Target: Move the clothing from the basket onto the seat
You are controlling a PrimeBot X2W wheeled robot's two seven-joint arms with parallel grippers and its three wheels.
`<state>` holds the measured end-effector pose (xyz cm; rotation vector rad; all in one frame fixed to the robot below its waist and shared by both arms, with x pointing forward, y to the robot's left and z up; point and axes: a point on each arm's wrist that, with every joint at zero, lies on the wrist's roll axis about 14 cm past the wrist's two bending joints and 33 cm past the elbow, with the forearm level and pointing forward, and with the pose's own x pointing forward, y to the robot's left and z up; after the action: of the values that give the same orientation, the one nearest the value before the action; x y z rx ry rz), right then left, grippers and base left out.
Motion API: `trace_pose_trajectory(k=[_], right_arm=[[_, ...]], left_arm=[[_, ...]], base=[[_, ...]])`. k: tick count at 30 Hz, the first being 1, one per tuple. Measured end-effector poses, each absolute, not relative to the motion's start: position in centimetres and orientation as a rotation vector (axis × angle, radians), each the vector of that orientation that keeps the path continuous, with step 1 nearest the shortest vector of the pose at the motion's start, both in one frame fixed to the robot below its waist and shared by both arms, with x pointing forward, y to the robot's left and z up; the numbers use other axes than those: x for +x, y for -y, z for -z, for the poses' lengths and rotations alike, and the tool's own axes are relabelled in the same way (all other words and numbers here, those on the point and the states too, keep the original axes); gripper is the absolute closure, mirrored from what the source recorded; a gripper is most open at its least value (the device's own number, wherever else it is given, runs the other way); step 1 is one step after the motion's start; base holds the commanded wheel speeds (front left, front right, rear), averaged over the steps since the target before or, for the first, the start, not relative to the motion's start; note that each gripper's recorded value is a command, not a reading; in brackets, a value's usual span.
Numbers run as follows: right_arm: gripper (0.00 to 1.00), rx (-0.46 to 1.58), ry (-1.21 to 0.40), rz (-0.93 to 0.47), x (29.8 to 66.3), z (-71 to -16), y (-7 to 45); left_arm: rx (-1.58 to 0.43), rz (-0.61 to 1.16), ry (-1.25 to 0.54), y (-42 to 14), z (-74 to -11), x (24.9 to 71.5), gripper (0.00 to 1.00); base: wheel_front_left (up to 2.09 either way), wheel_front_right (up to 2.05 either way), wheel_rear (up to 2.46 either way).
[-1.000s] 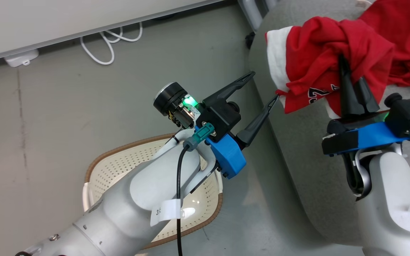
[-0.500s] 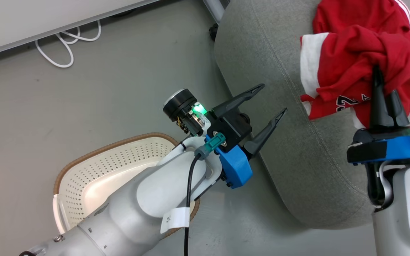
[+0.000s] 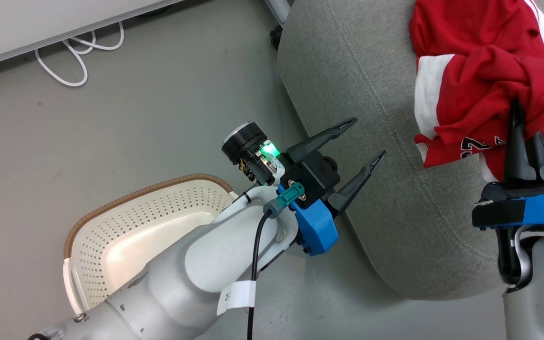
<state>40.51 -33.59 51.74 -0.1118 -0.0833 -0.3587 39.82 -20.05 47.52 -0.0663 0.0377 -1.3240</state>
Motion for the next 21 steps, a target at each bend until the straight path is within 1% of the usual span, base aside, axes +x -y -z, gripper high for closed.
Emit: trace_pose_trajectory(k=[5,10,16,21], right_arm=[[1.0,-0.122,0.09,0.345,40.9,-51.9,33.2],[1.0,-0.163,0.153,0.335,42.9,-54.0,33.3],[1.0,-0.258,0.284,0.336,46.4,-58.7,34.5],[1.0,-0.352,0.43,0.381,48.8,-63.7,36.9]], left_arm=[[-0.075,1.324,-0.038,20.1,-47.4,39.9,0.0],[-0.077,1.319,-0.029,20.0,-47.0,40.8,0.0],[-0.084,1.3,-0.022,19.9,-46.1,42.9,0.0],[-0.097,1.293,-0.02,19.8,-44.5,44.7,0.0]], base=[[0.0,0.0,0.0],[0.0,0.0,0.0],[0.0,0.0,0.0],[0.0,0.0,0.0]])
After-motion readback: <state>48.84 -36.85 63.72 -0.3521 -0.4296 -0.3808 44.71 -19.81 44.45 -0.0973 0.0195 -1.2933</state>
